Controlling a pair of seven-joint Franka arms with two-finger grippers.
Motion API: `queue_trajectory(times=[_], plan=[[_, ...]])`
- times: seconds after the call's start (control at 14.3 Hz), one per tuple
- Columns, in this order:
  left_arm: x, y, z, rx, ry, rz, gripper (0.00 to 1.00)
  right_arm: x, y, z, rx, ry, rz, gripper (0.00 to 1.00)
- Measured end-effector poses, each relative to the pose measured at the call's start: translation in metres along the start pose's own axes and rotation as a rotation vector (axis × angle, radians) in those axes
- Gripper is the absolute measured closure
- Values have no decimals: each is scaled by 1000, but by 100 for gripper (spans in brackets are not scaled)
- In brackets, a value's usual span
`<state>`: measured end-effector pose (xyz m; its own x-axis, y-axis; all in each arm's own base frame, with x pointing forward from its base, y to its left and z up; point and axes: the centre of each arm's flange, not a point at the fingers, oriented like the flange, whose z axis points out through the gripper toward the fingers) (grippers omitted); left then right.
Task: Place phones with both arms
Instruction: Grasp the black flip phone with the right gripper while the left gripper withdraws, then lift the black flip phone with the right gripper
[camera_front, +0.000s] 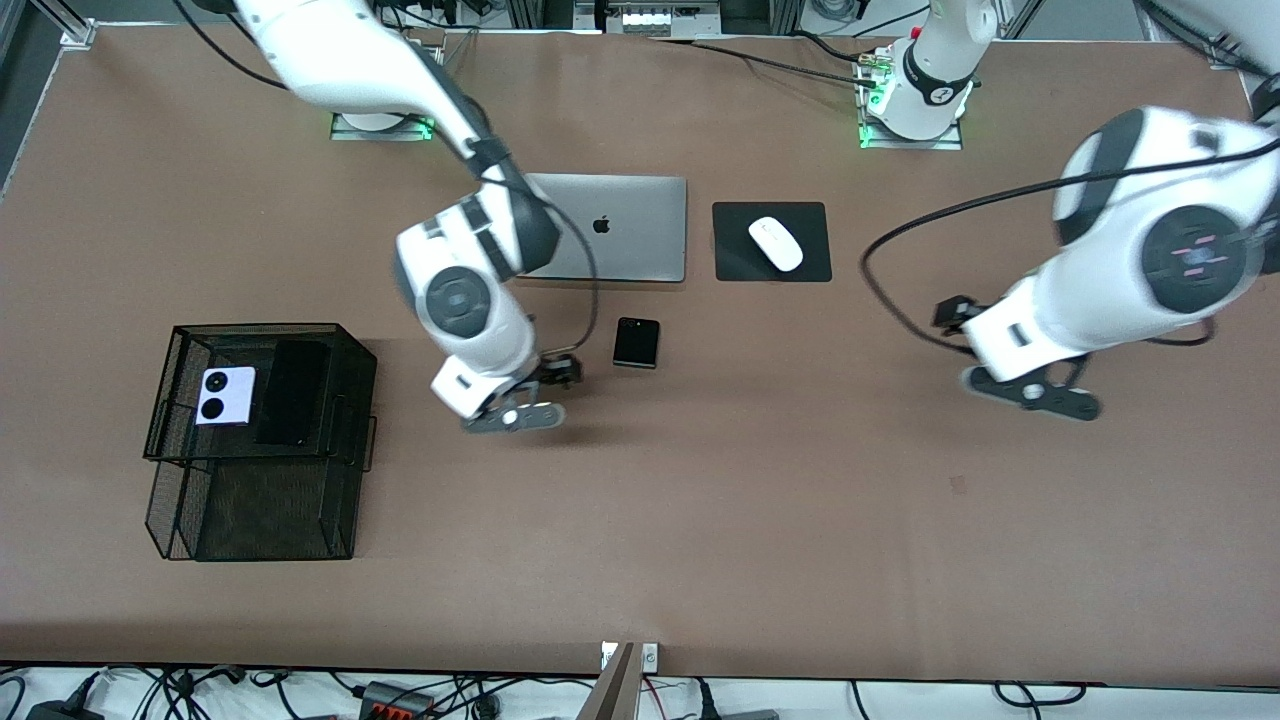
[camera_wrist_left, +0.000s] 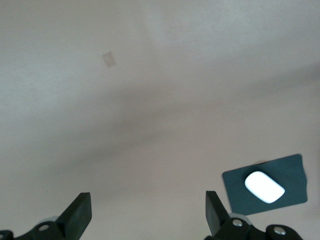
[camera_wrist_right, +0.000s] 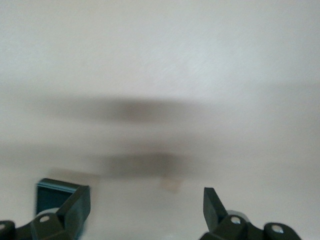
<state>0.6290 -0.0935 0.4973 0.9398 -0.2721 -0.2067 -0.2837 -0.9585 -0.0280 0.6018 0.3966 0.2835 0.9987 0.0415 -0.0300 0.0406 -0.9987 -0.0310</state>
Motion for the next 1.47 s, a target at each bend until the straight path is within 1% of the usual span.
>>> queue_trajectory(times=[0.14, 0.21, 0.42, 0.56, 0.7, 0.98, 1.19, 1.47], plan=[[-21, -33, -21, -14, 37, -31, 0, -21, -33, 17, -6, -8, 51, 0], [-33, -48, -33, -16, 73, -55, 0, -31, -49, 28, -6, -8, 69, 0], [-69, -76, -54, 4, 209, -118, 0, -57, -88, 60, 12, 17, 118, 0], [-88, -82, -54, 11, 261, -137, 0, -66, -101, 78, 23, 29, 130, 0], [-97, -81, -52, 11, 270, -139, 0, -69, -105, 91, 29, 35, 143, 0], [-99, -76, -49, 5, 247, -134, 0, -78, -113, 110, 28, 33, 161, 0], [-102, -75, -48, 1, 227, -134, 0, -78, -113, 114, 24, 32, 170, 0], [-102, -75, -54, 3, 239, -134, 0, -76, -109, 116, 18, 34, 196, 0]])
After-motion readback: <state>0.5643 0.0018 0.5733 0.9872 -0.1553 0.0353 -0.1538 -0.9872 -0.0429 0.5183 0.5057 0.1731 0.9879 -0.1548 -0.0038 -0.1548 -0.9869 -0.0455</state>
